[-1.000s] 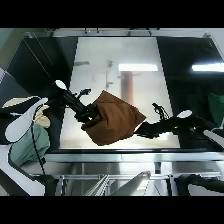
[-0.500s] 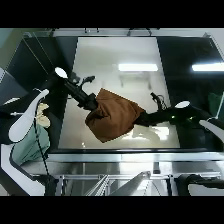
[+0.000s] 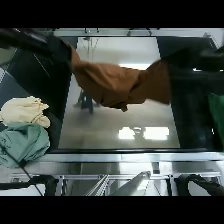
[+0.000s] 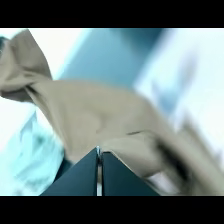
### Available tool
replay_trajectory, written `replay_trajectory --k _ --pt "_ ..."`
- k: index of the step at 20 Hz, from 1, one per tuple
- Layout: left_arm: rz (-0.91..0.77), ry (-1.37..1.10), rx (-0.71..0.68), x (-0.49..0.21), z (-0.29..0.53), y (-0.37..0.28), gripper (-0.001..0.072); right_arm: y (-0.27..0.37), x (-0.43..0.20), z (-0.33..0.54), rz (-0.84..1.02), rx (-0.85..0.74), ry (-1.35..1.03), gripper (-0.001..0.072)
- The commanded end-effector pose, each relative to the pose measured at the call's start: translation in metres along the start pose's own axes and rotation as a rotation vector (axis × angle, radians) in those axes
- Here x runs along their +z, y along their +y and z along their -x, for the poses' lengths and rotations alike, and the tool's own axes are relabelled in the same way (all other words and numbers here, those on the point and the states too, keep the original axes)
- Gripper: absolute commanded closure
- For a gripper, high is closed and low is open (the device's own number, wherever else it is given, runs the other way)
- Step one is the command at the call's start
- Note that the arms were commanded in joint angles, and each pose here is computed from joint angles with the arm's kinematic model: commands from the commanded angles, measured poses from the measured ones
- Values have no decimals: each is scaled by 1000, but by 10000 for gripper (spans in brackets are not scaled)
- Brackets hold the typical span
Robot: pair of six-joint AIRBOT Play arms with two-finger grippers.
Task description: Fold the shirts.
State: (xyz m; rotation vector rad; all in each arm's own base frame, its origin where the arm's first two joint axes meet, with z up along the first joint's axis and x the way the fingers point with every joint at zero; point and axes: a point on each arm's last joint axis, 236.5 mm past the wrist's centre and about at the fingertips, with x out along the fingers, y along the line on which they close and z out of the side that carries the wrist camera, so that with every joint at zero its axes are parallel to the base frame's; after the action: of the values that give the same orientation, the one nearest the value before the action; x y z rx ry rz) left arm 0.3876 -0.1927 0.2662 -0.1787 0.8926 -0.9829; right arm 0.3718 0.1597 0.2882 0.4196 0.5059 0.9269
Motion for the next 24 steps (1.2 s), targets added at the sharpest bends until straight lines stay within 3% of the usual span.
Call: replay_trajectory --k 1,5,8,12,16,19,21,24 --pt "-143 -282 173 36 91 -46 683 77 68 71 268 -137 -250 696" --pt "-50 -281 288 -3 115 -25 682 35 62 99 225 -401 -230 695" --pt "-76 -418 358 10 140 -29 689 50 80 105 274 -380 -317 696" --pt "-313 -642 472 40 206 -104 684 107 117 140 421 -379 -548 696" --pt "-445 -654 464 32 223 -162 682 160 113 155 559 -340 -609 696" --pt "-459 -671 473 33 227 -168 682 188 126 182 676 -392 -733 696" --pt "-396 -626 457 34 211 -134 682 164 136 181 670 -447 -731 696" --pt "-253 -481 372 37 154 -54 681 66 141 129 514 -437 -566 696"
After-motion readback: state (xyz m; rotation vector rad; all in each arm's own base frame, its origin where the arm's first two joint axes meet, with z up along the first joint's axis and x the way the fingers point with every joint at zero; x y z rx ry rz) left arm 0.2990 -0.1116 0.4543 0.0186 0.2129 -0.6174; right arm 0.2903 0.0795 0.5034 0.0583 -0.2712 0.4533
